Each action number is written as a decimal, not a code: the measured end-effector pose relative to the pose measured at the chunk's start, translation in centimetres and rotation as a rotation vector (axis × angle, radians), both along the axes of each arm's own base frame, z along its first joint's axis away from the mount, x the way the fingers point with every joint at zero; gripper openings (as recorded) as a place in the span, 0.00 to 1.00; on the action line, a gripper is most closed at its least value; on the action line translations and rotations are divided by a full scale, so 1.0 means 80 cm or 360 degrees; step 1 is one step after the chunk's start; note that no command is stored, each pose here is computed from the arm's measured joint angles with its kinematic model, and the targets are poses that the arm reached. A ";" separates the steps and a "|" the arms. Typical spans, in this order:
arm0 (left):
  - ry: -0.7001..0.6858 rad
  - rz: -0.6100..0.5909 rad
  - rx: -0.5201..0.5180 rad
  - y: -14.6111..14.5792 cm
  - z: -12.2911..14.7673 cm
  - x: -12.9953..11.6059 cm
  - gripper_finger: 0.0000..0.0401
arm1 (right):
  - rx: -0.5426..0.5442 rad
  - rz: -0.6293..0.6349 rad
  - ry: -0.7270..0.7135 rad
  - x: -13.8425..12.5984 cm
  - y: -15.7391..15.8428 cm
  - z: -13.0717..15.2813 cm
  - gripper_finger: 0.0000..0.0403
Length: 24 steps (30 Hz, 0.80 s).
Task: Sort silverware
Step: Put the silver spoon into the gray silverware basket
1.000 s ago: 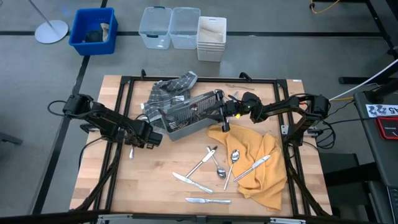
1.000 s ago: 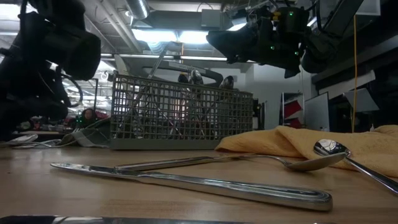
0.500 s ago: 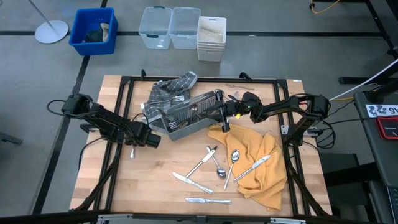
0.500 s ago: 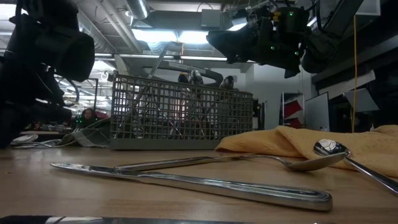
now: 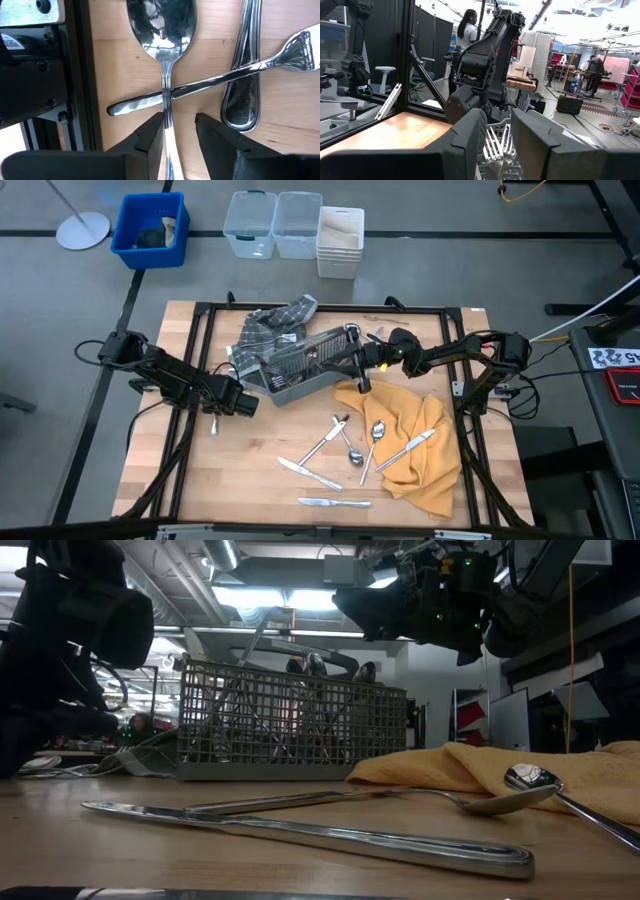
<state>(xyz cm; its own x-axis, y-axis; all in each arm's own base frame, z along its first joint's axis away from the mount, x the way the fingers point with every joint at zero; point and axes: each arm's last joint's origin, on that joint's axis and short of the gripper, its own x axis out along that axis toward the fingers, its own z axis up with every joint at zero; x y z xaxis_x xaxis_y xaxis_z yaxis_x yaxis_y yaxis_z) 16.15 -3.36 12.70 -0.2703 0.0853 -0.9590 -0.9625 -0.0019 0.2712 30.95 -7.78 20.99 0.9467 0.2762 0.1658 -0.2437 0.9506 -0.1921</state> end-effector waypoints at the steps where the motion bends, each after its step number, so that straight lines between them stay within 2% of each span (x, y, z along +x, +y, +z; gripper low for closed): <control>1: -0.0004 0.0001 -0.0004 0.000 0.000 0.000 0.26 | 0.0000 0.0000 0.0000 0.000 0.000 0.000 0.29; 14: -0.0060 -0.0037 -0.0034 -0.002 0.002 0.007 0.03 | -0.0001 0.0000 -0.0003 0.000 0.000 0.000 0.29; 20: -0.0053 -0.0040 -0.0033 -0.002 0.004 0.007 0.02 | -0.0004 0.0000 -0.0013 0.000 0.000 0.001 0.29; 24: -0.0086 -0.0087 -0.0060 -0.003 0.017 0.012 0.02 | -0.0004 -0.0001 -0.0012 0.000 0.000 0.001 0.29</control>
<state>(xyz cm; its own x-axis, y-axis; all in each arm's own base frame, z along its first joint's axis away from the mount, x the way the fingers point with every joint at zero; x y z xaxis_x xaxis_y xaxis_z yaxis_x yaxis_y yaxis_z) 17.14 -3.62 14.10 -0.2139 0.0618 -0.9749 -0.9742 0.0600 0.2176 30.94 -7.77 21.06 0.9456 0.2760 0.1724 -0.2416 0.9503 -0.1963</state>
